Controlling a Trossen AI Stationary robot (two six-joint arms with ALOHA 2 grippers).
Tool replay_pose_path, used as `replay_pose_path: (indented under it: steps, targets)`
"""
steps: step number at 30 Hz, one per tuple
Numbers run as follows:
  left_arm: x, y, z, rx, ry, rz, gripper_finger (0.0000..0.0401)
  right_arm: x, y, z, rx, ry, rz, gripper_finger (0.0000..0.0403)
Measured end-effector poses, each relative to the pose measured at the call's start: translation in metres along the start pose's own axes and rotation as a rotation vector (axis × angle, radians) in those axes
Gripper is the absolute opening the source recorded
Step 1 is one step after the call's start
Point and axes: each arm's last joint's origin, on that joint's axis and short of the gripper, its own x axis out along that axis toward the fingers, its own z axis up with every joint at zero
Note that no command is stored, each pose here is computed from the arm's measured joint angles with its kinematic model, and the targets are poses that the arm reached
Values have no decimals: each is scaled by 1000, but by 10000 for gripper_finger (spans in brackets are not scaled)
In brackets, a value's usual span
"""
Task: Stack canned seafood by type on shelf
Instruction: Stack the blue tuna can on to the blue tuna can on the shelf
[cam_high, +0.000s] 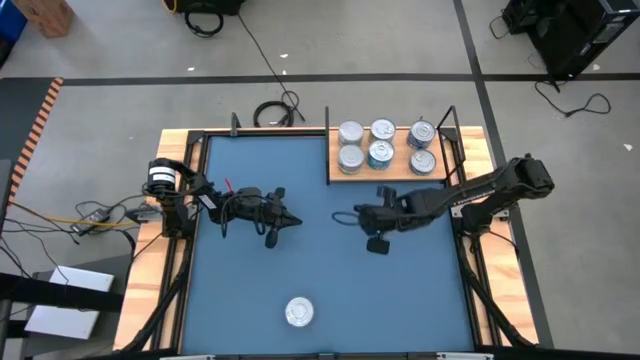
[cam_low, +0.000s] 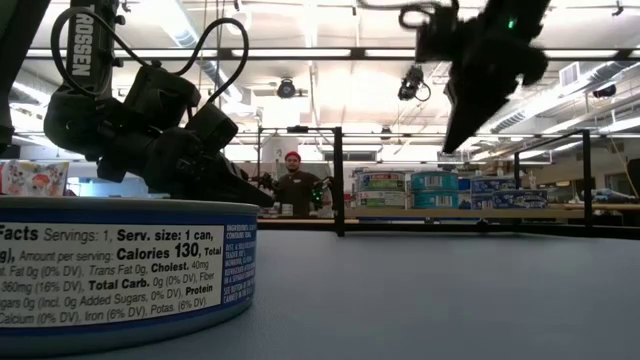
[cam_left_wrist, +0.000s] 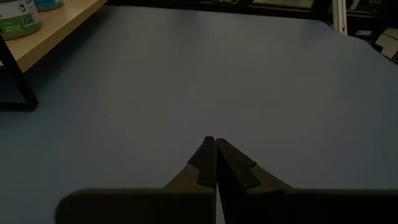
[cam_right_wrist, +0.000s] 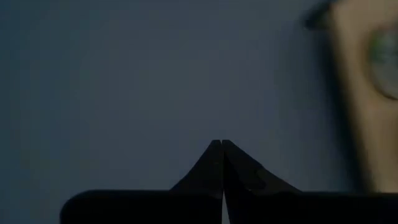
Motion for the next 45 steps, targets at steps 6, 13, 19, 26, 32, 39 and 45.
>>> replay_pose_path:
  steps: [6, 13, 19, 26, 32, 39, 45]
  targets:
    - [0, 0, 0, 0, 0, 0, 5, -9, 37, 13, -10, -195, 238, 9]
    - [0, 0, 0, 1, 2, 0, 5, -5, 68, 26, -16, -364, 364, 13]
    - [0, -1, 0, 5, -1, -4, 5, 18, 89, 29, -22, -385, 426, 35]
    - [0, -1, 0, 6, -1, 0, 5, 36, 100, 32, 26, -399, 468, 70]
    - [1, -1, 1, 8, -2, 0, 5, 54, 108, 33, 85, -389, 489, 98]
    - [1, -1, 1, 7, -3, 0, 5, 68, 117, 36, 150, -397, 545, 112]
    - [2, -10, 1, 20, 0, -98, 5, 72, 129, 48, 122, -414, 553, 112]
